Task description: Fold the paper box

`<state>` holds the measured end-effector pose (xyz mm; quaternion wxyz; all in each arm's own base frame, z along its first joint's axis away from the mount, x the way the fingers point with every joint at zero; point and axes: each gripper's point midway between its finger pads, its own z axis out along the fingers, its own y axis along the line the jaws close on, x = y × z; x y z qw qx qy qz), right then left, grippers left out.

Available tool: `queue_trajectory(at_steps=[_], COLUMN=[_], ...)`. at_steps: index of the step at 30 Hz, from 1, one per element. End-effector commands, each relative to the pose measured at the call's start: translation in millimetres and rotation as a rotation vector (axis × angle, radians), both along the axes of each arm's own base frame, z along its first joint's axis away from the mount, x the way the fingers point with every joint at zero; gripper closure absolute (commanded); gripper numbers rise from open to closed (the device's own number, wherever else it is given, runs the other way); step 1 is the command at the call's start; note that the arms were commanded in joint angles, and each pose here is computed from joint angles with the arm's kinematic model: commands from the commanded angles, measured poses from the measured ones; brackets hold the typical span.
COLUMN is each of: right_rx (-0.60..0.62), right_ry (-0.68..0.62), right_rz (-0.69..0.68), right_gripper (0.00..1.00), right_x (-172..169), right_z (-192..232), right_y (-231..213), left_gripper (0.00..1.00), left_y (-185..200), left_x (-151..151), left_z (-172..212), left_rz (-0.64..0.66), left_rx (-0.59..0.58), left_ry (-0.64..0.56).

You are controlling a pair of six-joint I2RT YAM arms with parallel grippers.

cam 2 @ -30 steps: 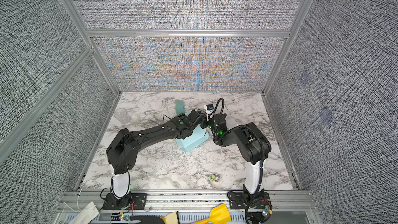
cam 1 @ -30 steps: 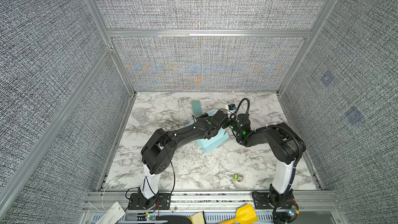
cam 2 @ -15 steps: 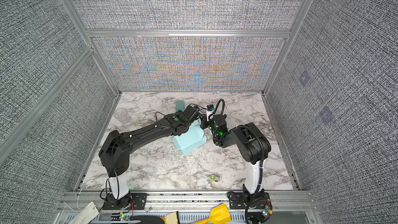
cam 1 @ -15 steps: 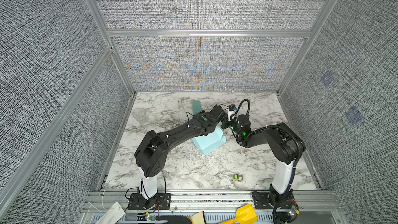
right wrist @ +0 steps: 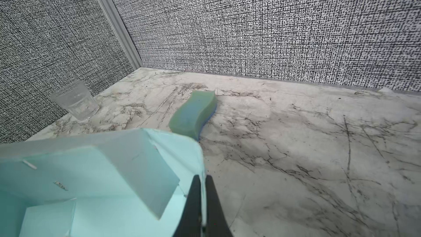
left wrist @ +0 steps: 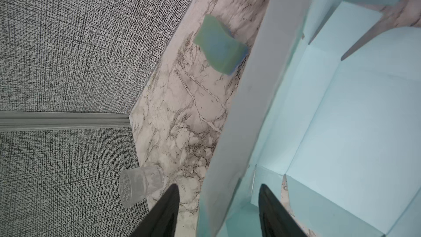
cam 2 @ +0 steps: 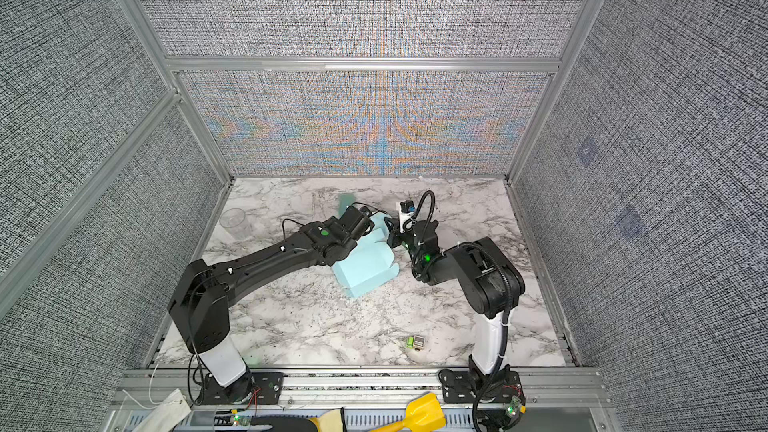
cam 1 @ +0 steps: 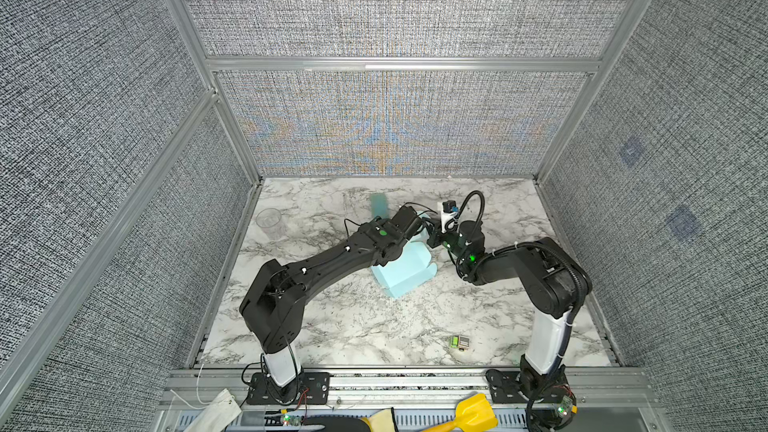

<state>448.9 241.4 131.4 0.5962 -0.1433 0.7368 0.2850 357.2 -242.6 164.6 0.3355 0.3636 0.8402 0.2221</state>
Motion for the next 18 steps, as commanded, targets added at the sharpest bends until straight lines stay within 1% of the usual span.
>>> queue_trajectory(at_steps=[1, 4, 8, 14, 15, 18], right_rx=[0.01, 0.011, 0.01, 0.006, 0.005, 0.002], right_ry=[-0.025, -0.025, -0.022, -0.016, -0.019, -0.011], right_rz=[-0.003, 0.001, 0.0, -0.004, -0.004, -0.007], right_gripper=[1.0, 1.0, 1.0, 1.0, 1.0, 1.0], right_x=[0, 0, 0, 0, 0, 1], right_z=[8, 8, 8, 7, 8, 8], right_y=[0, 1, 1, 1, 1, 0], left_gripper=[0.43, 0.48, 0.57, 0.81, 0.83, 0.86], left_y=[12, 16, 11, 5, 6, 9], left_x=[-3, 0, 8, 18, 19, 20], left_z=[-1, -3, -3, -8, -10, -12], left_rz=[0.039, 0.051, 0.051, 0.056, 0.062, 0.078], left_rx=[0.018, 0.035, 0.05, 0.107, 0.118, 0.136], left_ry=[0.001, -0.011, -0.029, -0.036, -0.037, -0.044])
